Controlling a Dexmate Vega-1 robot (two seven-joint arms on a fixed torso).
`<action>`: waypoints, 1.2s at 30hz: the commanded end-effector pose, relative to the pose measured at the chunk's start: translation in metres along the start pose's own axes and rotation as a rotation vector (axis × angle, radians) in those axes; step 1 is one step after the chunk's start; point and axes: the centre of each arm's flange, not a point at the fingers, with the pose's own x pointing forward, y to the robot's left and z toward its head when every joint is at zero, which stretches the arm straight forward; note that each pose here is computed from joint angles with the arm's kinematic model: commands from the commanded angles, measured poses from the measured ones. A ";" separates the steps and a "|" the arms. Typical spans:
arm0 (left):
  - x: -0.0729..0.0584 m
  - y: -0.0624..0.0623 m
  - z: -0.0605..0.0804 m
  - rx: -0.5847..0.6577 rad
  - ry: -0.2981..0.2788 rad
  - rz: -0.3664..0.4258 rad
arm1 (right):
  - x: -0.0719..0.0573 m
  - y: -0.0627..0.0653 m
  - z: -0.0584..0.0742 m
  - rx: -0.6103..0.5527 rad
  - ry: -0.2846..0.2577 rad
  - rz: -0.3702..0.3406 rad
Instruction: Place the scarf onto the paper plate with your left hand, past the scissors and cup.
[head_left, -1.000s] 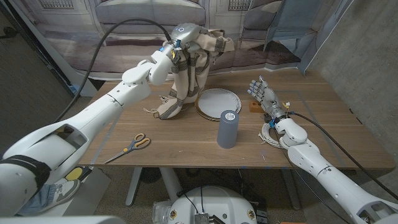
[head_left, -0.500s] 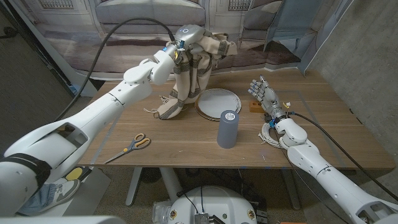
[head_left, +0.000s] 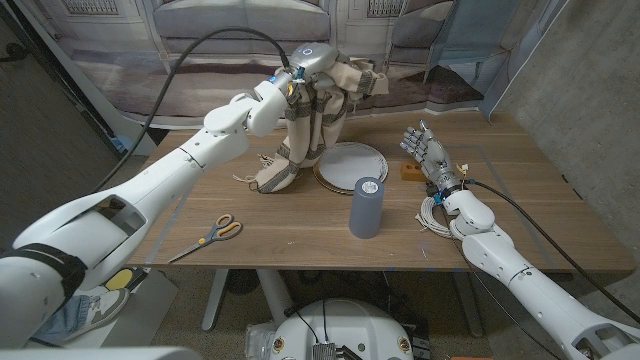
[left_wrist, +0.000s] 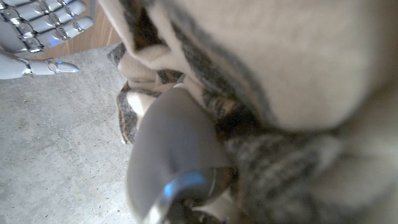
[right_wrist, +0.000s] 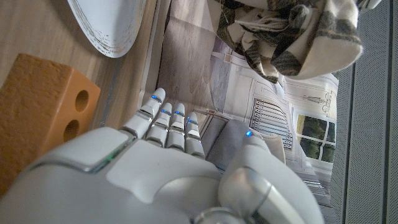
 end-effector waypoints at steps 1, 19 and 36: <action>0.008 -0.011 0.011 -0.010 -0.031 -0.033 | -0.004 -0.004 0.003 -0.001 -0.009 -0.007; 0.015 -0.030 0.016 -0.045 -0.046 -0.075 | -0.002 -0.008 0.010 -0.009 -0.017 -0.010; 0.018 -0.052 0.019 -0.079 -0.058 -0.125 | -0.002 -0.010 0.011 -0.011 -0.015 -0.017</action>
